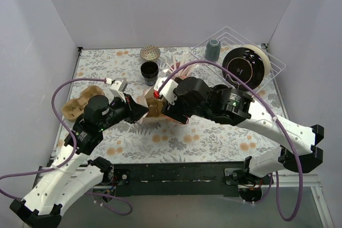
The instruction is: Pack the takeout coffee
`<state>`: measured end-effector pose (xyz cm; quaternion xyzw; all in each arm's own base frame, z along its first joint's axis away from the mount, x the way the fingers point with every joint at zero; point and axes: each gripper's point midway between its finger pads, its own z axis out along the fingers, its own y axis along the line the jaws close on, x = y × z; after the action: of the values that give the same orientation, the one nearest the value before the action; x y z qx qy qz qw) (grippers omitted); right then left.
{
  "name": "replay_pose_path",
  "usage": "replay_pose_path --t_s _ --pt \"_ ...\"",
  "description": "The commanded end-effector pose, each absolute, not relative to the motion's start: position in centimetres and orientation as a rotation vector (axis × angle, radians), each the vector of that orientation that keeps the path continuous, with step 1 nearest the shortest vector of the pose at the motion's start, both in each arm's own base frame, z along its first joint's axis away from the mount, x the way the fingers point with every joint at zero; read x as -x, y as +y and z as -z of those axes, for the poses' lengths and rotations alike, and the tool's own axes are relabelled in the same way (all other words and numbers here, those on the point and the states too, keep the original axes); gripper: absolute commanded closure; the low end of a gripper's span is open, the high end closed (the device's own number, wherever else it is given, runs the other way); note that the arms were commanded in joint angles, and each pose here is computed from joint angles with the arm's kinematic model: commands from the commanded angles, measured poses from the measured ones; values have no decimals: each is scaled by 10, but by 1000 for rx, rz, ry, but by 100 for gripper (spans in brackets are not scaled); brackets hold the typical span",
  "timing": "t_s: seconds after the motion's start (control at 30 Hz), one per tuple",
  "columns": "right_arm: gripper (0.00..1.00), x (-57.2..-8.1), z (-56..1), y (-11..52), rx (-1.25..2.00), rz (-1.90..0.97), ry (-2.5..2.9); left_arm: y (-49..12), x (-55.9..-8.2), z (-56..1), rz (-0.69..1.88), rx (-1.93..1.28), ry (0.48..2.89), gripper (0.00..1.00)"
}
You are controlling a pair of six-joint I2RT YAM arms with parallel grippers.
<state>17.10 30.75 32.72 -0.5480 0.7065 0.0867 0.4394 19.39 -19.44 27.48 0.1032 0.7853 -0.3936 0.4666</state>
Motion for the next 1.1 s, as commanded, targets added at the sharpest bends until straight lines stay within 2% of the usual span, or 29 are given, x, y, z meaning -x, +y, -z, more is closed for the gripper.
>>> replay_pose_path --t_s 0.0,0.3,0.63,0.83,1.0,1.07 --pt "89 -187 -330 319 1389 -136 1605 -199 -193 -290 955 -395 1784 100" --pt "91 -221 -341 321 1376 -114 1560 -209 -199 -294 933 -537 1684 100" --pt "90 -212 -334 308 1481 -143 1562 -219 -161 -278 1029 -788 1618 100" --pt "90 -186 -299 293 1570 -225 1641 -211 -168 -273 958 -748 1679 100" --pt "91 -172 -278 282 1563 -269 1660 -195 -187 -276 859 -582 1706 100" --pt "91 -167 -272 283 1579 -290 1673 -192 -190 -283 850 -539 1704 90"
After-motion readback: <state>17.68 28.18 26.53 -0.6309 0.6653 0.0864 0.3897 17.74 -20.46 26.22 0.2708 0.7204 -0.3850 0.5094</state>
